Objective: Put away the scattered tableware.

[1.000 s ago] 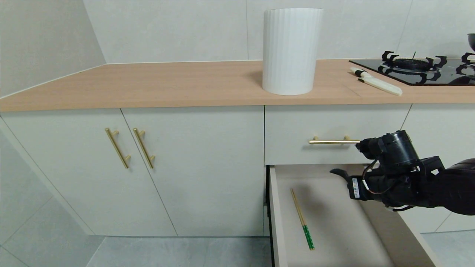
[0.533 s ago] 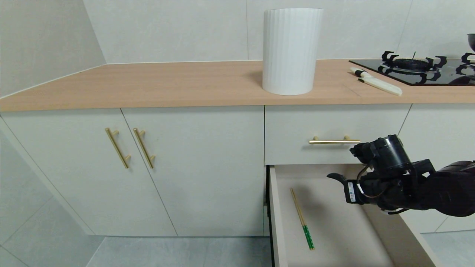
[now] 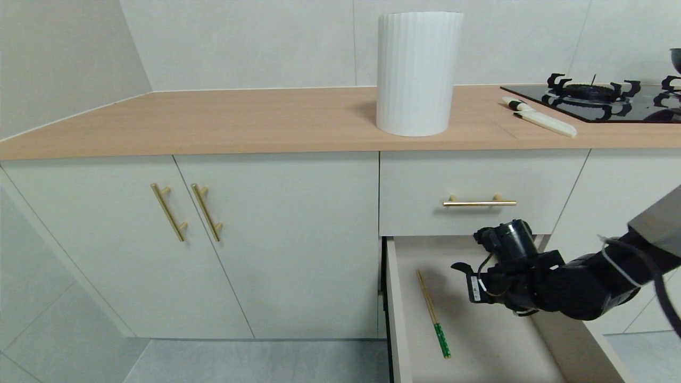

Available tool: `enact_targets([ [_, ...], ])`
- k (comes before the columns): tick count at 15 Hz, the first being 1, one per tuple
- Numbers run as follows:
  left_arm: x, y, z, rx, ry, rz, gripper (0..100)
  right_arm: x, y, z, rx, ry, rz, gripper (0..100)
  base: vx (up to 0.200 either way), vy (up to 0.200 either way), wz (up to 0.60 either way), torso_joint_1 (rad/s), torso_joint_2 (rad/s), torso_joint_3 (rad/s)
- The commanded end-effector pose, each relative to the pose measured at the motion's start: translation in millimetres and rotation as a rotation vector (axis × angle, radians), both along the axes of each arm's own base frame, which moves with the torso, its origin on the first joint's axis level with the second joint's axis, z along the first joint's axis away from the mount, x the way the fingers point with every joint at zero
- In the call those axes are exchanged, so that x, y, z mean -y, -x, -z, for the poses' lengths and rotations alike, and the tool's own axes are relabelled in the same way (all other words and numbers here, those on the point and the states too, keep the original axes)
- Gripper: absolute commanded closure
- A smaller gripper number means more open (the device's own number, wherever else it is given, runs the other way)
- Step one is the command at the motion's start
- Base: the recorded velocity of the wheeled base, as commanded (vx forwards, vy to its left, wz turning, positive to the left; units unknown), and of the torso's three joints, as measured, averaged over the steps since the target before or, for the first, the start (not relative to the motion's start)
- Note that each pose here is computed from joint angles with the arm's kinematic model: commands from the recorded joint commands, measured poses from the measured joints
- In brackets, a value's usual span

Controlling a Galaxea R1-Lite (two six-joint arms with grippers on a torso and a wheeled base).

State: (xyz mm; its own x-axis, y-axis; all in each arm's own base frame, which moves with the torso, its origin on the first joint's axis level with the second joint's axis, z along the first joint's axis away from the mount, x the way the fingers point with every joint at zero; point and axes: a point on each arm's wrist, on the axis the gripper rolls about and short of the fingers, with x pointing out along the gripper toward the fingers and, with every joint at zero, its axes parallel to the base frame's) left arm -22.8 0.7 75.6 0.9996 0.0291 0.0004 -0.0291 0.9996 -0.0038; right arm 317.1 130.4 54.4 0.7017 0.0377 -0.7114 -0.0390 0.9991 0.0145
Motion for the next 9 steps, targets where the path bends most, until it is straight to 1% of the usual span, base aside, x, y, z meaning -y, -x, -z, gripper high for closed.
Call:
enact_targets([
  [1,0.0,0.0,0.1,0.000,0.001,0.000,0,-1.4,-7.0,42.6,-0.078,0.036,0.007,100,0.000,0.000,0.00,0.000,0.00,0.000],
  [4,0.0,0.0,0.1,0.000,0.001,0.000,0,-1.9,-11.2,60.7,-0.099,0.046,0.011,100,0.000,0.000,0.00,0.000,0.00,0.000],
  [9,0.0,0.0,0.1,0.000,0.001,0.000,0,-1.9,-13.9,76.8,-0.121,0.078,0.028,100,0.000,0.000,0.00,0.000,0.00,0.000],
])
